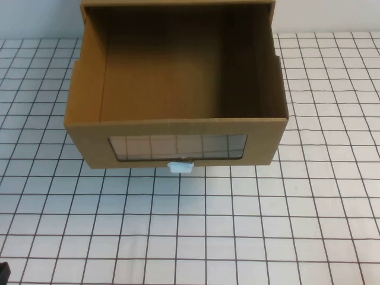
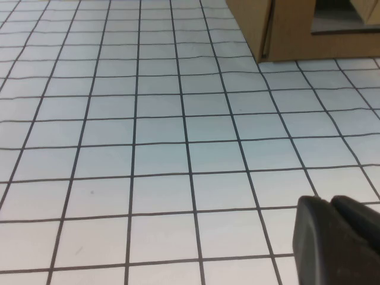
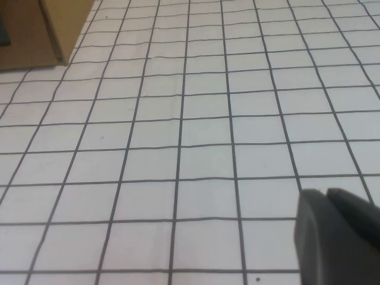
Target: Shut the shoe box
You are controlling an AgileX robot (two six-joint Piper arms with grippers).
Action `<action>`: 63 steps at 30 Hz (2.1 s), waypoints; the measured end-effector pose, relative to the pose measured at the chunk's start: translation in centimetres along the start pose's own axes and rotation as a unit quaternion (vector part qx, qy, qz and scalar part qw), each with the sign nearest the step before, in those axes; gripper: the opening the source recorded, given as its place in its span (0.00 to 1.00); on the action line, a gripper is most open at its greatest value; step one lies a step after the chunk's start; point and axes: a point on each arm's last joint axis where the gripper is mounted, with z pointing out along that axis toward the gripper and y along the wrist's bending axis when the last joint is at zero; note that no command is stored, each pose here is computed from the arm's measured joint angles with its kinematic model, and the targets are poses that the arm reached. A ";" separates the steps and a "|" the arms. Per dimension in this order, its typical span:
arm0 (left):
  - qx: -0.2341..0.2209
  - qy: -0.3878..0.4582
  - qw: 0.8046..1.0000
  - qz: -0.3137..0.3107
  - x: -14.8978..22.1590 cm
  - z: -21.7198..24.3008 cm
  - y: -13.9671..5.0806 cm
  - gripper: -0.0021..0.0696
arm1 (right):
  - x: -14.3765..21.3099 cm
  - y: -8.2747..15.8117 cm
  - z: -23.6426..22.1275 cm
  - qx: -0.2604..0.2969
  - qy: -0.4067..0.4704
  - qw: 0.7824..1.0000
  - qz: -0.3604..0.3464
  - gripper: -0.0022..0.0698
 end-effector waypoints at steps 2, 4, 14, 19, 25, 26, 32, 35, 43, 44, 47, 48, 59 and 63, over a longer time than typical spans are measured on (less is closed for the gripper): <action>0.000 0.000 1.000 0.000 0.0 0.0 0.0 0.02 | 0.0 0.0 0.0 0.000 0.000 1.000 0.000 0.01; 0.000 0.000 1.000 0.000 0.0 0.0 0.0 0.02 | 0.0 0.0 0.0 0.000 0.000 1.000 0.000 0.01; 0.000 0.000 1.000 0.000 0.0 0.0 0.0 0.02 | 0.0 0.0 0.0 0.000 0.000 1.000 0.000 0.01; 0.000 0.000 1.000 0.000 0.0 0.0 0.0 0.02 | 0.0 0.0 0.0 0.000 0.000 1.000 0.000 0.01; 0.000 0.000 1.000 0.000 0.0 0.0 0.0 0.02 | 0.0 0.0 0.0 0.000 0.000 1.000 0.000 0.01; 0.000 0.000 1.000 0.000 0.0 0.0 0.0 0.02 | 0.0 0.0 0.0 0.000 0.000 1.000 0.000 0.01; 0.000 0.000 1.000 0.000 0.0 0.0 0.0 0.02 | 0.0 0.0 0.0 0.000 0.000 1.000 0.000 0.01; 0.000 0.000 1.000 0.000 0.0 0.0 0.0 0.02 | 0.0 0.0 0.0 0.000 0.000 1.000 0.000 0.01; 0.000 0.000 1.000 0.000 0.0 0.0 0.0 0.02 | 0.0 0.0 0.0 0.000 0.000 1.000 0.000 0.01; 0.000 0.000 1.000 0.000 0.0 0.0 0.0 0.02 | 0.0 0.0 0.0 0.000 0.000 1.000 0.000 0.01; -0.003 0.000 1.000 0.008 0.0 0.0 0.1 0.02 | 0.0 0.0 0.0 0.000 0.000 1.000 0.000 0.01; -0.004 0.000 1.000 0.012 0.0 0.0 0.1 0.02 | 0.0 0.0 0.0 0.000 0.000 1.000 0.000 0.01; -0.004 -0.038 0.999 0.014 -0.7 0.0 0.1 0.02 | -0.8 0.0 0.0 -0.001 -0.044 0.999 0.000 0.01; -0.001 -0.127 0.992 0.014 -2.3 -0.3 0.0 0.02 | -2.5 0.1 -0.3 -0.004 -0.138 0.990 0.001 0.01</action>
